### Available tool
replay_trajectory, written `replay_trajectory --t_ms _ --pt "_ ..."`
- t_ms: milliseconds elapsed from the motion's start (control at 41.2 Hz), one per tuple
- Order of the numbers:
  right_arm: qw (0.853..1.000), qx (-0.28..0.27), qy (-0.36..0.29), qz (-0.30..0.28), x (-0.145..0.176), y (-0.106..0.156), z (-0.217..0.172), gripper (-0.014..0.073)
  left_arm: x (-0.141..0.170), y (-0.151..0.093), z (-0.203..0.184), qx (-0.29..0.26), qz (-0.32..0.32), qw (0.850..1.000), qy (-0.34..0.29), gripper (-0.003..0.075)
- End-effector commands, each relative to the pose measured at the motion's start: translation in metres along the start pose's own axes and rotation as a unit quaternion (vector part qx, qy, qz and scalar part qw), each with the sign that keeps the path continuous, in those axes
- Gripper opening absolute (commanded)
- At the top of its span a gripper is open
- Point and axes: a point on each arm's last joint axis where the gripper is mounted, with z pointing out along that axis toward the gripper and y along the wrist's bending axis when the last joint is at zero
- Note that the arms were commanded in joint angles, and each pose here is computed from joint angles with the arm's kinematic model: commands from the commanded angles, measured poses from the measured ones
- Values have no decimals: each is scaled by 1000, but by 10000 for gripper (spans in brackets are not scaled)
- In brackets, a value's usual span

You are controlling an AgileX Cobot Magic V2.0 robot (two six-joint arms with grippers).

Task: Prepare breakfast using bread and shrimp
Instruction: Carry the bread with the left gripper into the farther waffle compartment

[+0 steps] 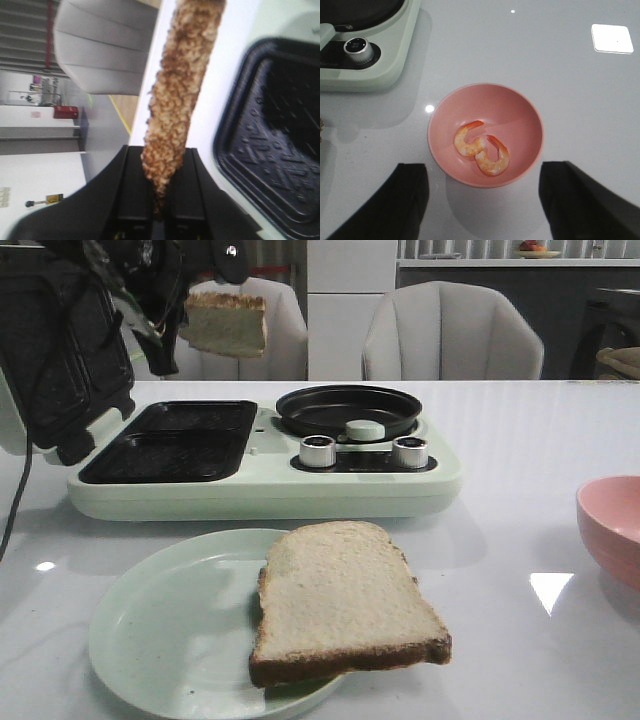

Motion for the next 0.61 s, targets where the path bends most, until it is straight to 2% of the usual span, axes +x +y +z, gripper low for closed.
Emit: replay_trajectory --t_ms 0,194,462,535,583 --pt "999 4 -53 1 -17 -1 -6 571 3 21 -1 -26 -9 1000 -5 98" --pt "999 4 -53 1 -17 -1 -6 571 15 3 18 -5 -2 1000 15 98" --pt "999 4 -53 1 -17 -1 -6 571 17 -4 18 10 1 1000 12 105" --pt "999 4 -53 1 -17 -1 -6 571 18 -7 18 14 2 1000 12 146" --pt "999 4 -53 1 -17 -1 -6 571 19 -8 18 16 3 1000 13 202"
